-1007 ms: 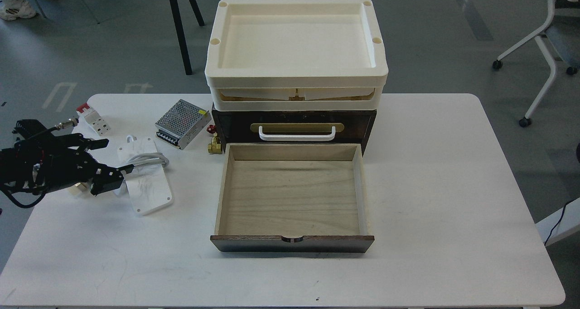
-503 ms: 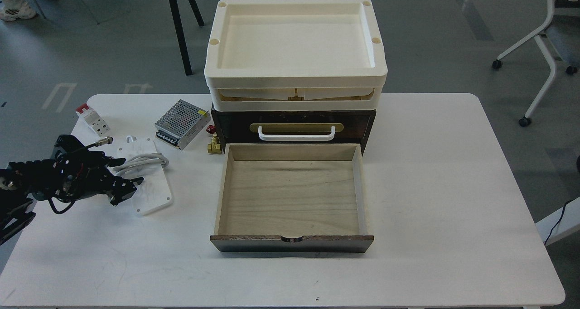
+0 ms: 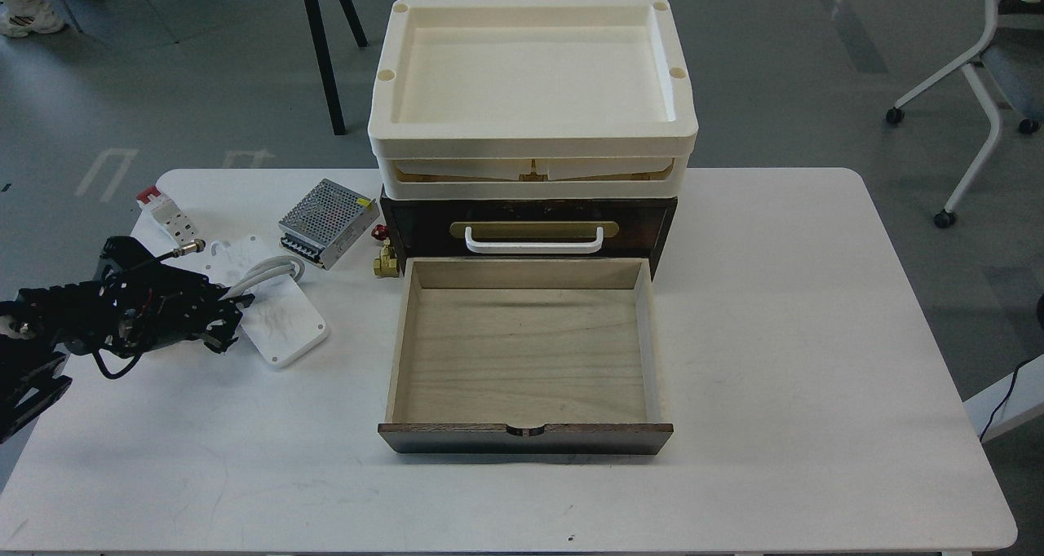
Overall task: Put charging cable into cabinet
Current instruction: 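Close the left gripper on the white charger's cable, then lift the white charger and carry it over the open drawer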
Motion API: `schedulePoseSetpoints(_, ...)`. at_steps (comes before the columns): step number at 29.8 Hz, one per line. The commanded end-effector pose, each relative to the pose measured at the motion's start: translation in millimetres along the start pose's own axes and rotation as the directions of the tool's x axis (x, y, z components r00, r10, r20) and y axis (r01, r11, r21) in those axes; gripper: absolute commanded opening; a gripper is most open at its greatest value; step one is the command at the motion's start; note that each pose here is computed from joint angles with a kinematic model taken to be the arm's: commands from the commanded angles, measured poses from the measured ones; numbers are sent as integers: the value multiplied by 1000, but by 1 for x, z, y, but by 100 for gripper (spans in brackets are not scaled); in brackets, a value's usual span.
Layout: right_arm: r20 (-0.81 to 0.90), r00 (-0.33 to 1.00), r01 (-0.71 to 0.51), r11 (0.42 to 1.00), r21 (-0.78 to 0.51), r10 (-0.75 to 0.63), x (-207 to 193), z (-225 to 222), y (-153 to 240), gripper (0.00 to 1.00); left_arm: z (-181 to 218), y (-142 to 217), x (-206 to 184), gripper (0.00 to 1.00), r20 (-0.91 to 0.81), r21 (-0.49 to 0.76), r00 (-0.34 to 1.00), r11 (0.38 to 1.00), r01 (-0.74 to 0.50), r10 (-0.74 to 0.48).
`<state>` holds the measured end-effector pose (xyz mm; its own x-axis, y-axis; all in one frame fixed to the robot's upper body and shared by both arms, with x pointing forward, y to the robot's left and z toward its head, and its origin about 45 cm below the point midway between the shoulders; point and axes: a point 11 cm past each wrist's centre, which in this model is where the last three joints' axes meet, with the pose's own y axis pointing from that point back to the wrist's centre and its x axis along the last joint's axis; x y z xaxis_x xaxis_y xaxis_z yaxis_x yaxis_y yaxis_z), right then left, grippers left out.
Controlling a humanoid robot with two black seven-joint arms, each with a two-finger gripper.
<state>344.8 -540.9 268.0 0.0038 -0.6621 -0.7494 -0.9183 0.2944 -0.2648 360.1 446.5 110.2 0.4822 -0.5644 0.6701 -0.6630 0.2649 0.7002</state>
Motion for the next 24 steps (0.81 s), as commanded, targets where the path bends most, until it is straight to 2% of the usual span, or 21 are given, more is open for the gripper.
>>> schedulePoseSetpoints(1, -1, 1000, -1, 1000, -1, 1, 0, 0, 0, 100, -9, 7, 10, 0, -20, 13, 999, 999, -30, 30)
schedulePoseSetpoints(4, -2, 1000, -3, 1000, -1, 3, 1, 0, 1, 100, -23, 41, 8, 0, -57, 15, 998, 999, -34, 35)
schedulePoseSetpoints(9, -2, 1000, -16, 1000, -5, 16, 6, 2, 5, 100, -8, 118, 34, 0, -146, -74, 987, 994, -76, 64)
schedulePoseSetpoints(12, 8, 1000, -18, 1000, -4, 18, 6, 4, 5, 100, 26, 153, 43, 0, -198, -153, 977, 982, -114, 82)
schedulePoseSetpoints(15, 11, 1000, -23, 1000, -5, 23, 8, 6, 6, 100, 76, 172, 67, 0, -323, -259, 939, 943, -209, 119)
schedulePoseSetpoints(17, 15, 999, -29, 1000, -7, 29, 9, 9, 7, 100, 101, 174, 84, 0, -371, -320, 919, 910, -263, 135)
schedulePoseSetpoints(19, 19, 999, -35, 999, -12, 35, 12, 13, 10, 100, 114, 158, 92, 0, -390, -367, 911, 885, -287, 134)
schedulePoseSetpoints(24, 17, 999, -48, 999, -16, 49, 16, 14, 14, 100, 175, 115, 123, 0, -537, -531, 843, 766, -363, 28)
